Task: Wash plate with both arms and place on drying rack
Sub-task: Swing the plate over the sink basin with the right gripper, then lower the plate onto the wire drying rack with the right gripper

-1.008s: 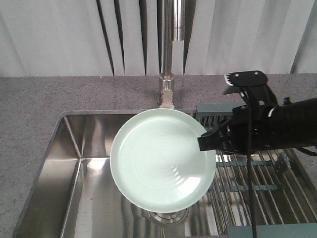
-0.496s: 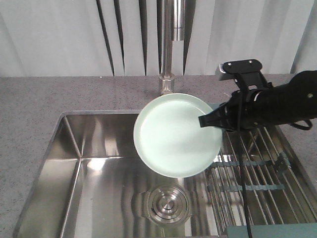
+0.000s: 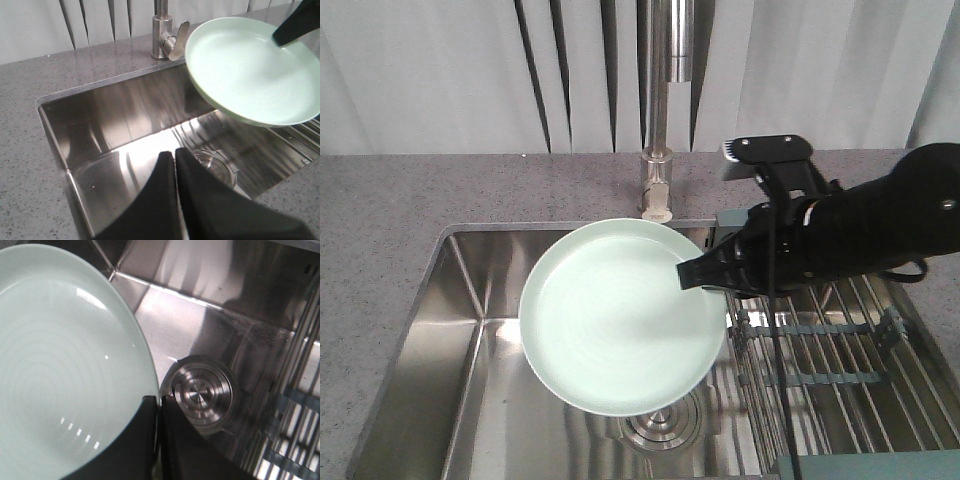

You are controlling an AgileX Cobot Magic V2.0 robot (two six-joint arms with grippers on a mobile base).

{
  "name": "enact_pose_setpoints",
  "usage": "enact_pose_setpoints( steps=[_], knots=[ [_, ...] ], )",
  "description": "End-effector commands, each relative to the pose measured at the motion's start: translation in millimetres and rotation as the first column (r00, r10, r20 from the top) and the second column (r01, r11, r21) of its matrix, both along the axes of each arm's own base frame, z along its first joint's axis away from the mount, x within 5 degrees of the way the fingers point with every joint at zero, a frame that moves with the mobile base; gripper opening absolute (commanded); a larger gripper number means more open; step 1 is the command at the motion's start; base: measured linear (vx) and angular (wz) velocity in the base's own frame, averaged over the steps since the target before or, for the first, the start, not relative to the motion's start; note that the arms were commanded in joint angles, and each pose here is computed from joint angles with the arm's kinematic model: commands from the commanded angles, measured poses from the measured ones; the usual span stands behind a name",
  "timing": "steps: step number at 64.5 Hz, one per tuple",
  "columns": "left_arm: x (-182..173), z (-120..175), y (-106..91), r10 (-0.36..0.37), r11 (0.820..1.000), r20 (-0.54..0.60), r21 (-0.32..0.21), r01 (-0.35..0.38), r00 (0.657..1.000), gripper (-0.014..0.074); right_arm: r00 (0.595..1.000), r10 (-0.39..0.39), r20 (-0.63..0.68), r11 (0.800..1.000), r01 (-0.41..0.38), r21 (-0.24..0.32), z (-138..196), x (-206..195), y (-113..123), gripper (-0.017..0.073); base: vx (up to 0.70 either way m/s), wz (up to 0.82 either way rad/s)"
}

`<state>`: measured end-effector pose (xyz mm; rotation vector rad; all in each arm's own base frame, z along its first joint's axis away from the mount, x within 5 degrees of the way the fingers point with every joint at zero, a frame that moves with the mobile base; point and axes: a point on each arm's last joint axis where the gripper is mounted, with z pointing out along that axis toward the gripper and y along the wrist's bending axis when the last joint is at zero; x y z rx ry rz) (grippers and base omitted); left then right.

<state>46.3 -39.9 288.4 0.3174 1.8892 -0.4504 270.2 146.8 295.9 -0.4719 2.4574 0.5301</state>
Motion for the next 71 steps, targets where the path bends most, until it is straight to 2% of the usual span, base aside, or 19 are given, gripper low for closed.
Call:
enact_pose_setpoints(
  steps=[1,8,13,18,22,25,28,32,38,41,51,55,57,63,67,71],
  knots=[
    [2,12,0.6,0.027,0.998,0.052,-0.050,-0.024,0.998,-0.0006,0.987,-0.091,0.133,0.993,0.079,0.088,12,22,7,-0.0001,0.00,0.00],
    [2,12,0.6,0.027,0.998,0.052,-0.050,-0.024,0.998,-0.0006,0.976,-0.148,0.157,0.986,0.134,0.096,12,45,-1,-0.0001,0.00,0.00],
    [2,12,0.6,0.027,0.998,0.052,-0.050,-0.024,0.998,-0.0006,0.968,-0.180,0.175,0.983,0.169,0.078,19,55,-17,-0.0001,0.00,0.00],
    [2,12,0.6,0.027,0.998,0.052,-0.050,-0.024,0.998,-0.0006,0.970,-0.190,0.151,0.982,0.186,0.040,26,56,-33,-0.0001,0.00,0.00],
    [2,12,0.6,0.027,0.998,0.052,-0.050,-0.024,0.998,-0.0006,0.977,-0.173,0.128,0.984,0.177,-0.021,30,48,-45,-0.0001,0.00,0.00],
    [2,12,0.6,0.027,0.998,0.052,-0.050,-0.024,0.998,-0.0006,0.983,-0.147,0.110,0.984,0.157,-0.084,32,41,-50,-0.0001,0.00,0.00],
    [2,12,0.6,0.027,0.998,0.052,-0.050,-0.024,0.998,-0.0006,0.987,-0.133,0.091,0.982,0.144,-0.123,36,31,-54,-0.0001,0.00,0.00],
    [2,12,0.6,0.027,0.998,0.052,-0.050,-0.024,0.998,-0.0006,0.994,-0.108,0.030,0.983,0.112,-0.144,41,16,-52,-0.0001,0.00,0.00],
    [2,12,0.6,0.027,0.998,0.052,-0.050,-0.024,0.998,-0.0006,0.998,-0.065,0.007,0.990,0.065,-0.127,50,0,-39,-0.0001,0.00,0.00],
    [2,12,0.6,0.027,0.998,0.052,-0.050,-0.024,0.998,-0.0006,0.999,-0.037,0.016,0.994,0.038,-0.103,52,-7,-24,-0.0001,0.00,0.00],
    [2,12,0.6,0.027,0.998,0.052,-0.050,-0.024,0.998,-0.0006,0.999,-0.008,0.051,1.000,0.009,-0.020,46,-9,20,-0.0001,0.00,0.00],
    [2,12,0.6,0.027,0.998,0.052,-0.050,-0.024,0.998,-0.0006,0.997,-0.023,0.074,1.000,0.023,0.010,37,3,33,-0.0001,0.00,0.00],
    [2,12,0.6,0.027,0.998,0.052,-0.050,-0.024,0.998,-0.0006,0.995,-0.042,0.094,0.999,0.039,0.031,35,10,35,-0.0001,0.00,0.00],
    [2,12,0.6,0.027,0.998,0.052,-0.050,-0.024,0.998,-0.0006,0.989,-0.081,0.121,0.996,0.077,0.037,28,31,35,-0.0001,0.00,0.00],
    [2,12,0.6,0.027,0.998,0.052,-0.050,-0.024,0.998,-0.0006,0.986,-0.115,0.120,0.993,0.112,0.029,28,44,25,-0.0001,0.00,0.00],
    [2,12,0.6,0.026,0.998,0.052,-0.049,-0.024,0.998,-0.0006,0.979,-0.160,0.122,0.987,0.162,0.001,30,54,6,-0.0001,0.00,0.00]
  ],
)
